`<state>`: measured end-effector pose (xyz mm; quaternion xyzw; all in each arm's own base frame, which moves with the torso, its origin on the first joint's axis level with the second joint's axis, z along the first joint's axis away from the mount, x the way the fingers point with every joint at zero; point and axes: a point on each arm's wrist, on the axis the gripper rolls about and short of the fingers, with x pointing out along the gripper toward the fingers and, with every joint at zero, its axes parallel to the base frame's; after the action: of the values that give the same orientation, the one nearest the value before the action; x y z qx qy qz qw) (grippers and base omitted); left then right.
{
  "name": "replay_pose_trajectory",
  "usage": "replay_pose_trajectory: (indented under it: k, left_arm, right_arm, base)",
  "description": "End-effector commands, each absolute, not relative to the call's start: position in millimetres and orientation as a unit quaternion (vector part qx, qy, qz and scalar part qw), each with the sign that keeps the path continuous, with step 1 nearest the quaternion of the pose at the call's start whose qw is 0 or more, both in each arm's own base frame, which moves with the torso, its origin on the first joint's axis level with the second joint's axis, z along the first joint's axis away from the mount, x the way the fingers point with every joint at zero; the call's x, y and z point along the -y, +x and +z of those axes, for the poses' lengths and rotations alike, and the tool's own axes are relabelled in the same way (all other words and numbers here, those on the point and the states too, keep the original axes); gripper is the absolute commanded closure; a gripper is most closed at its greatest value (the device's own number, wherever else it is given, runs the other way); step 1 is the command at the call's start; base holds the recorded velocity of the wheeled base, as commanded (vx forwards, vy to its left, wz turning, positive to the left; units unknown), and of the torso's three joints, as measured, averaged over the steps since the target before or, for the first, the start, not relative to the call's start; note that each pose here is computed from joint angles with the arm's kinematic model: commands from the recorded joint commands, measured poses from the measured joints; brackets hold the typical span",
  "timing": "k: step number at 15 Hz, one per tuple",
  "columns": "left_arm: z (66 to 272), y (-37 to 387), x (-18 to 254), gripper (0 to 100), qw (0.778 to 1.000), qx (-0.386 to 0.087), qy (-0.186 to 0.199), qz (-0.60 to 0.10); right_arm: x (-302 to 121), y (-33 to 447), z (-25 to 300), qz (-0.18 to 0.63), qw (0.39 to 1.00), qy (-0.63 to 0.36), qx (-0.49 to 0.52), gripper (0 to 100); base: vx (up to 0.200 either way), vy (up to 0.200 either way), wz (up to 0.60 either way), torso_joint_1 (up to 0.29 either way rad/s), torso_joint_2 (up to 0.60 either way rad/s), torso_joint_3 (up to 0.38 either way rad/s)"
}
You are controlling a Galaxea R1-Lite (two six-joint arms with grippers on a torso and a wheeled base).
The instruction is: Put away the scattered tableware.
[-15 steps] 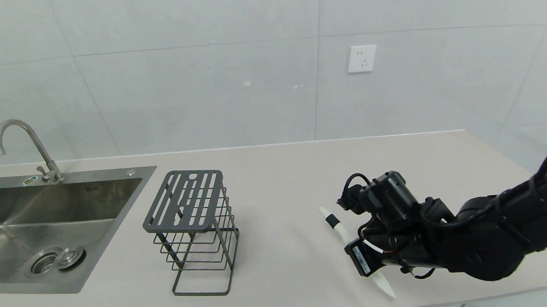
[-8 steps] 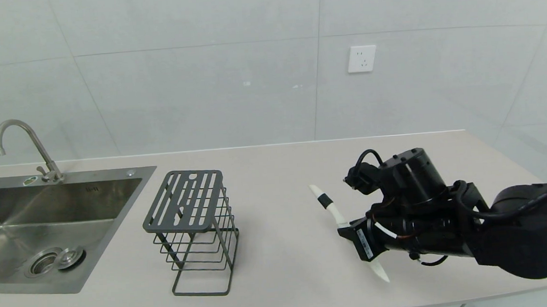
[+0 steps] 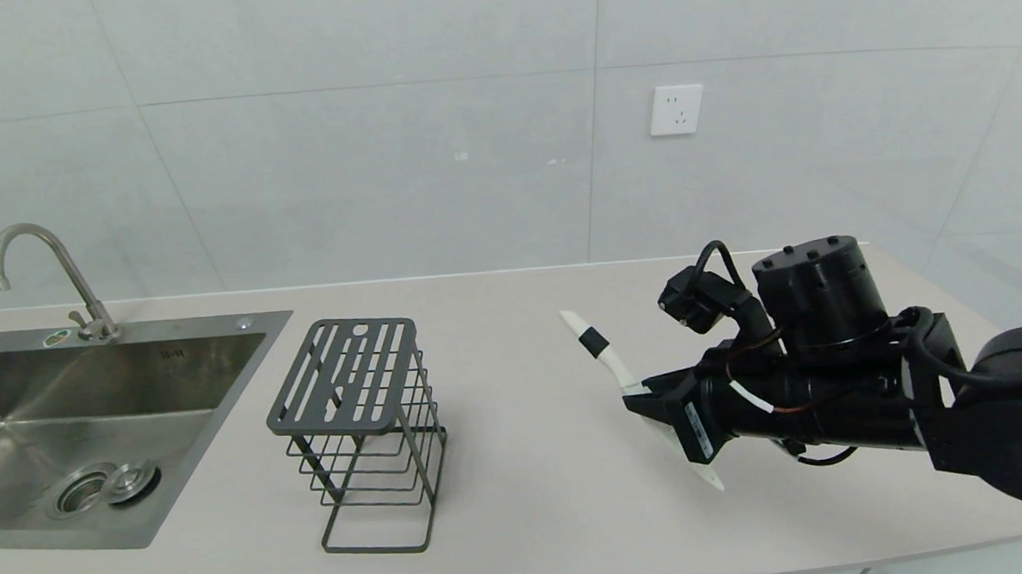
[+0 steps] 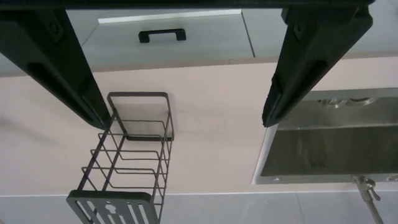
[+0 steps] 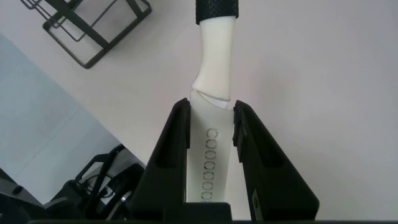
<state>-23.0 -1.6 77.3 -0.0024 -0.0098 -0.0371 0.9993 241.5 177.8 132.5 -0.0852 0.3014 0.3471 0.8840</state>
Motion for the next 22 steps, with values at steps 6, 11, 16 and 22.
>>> replay_pose_trajectory:
  k: [6,11,16,22]
  left_arm:
    - [150.2,-44.2,6.2,0,0.971,0.183,-0.011,-0.155]
    - [150.6,-37.5,7.3,0,0.931,0.100,-0.124,-0.327]
    - [173.9,-28.6,5.2,0,0.898,0.065,-0.171,-0.401]
    - [217.8,56.6,29.5,0,0.882,0.009,-0.210,-0.423]
  right_arm:
    - [-171.7,232.9,144.6,0.372,0.884,-0.088,-0.270,100]
    - [-155.4,216.8,149.7,0.409,0.870,-0.071,-0.264,100]
    - [-138.8,214.6,150.8,0.455,0.852,-0.087,-0.243,100]
    - [-139.5,211.7,149.7,0.511,0.823,-0.085,-0.232,100]
  base:
    - [0.000,0.000,0.00,0.000,0.00,0.000]
    - [0.000,0.000,0.00,0.000,0.00,0.000]
    - [0.000,0.000,0.00,0.000,0.00,0.000]
    - [0.000,0.000,0.00,0.000,0.00,0.000]
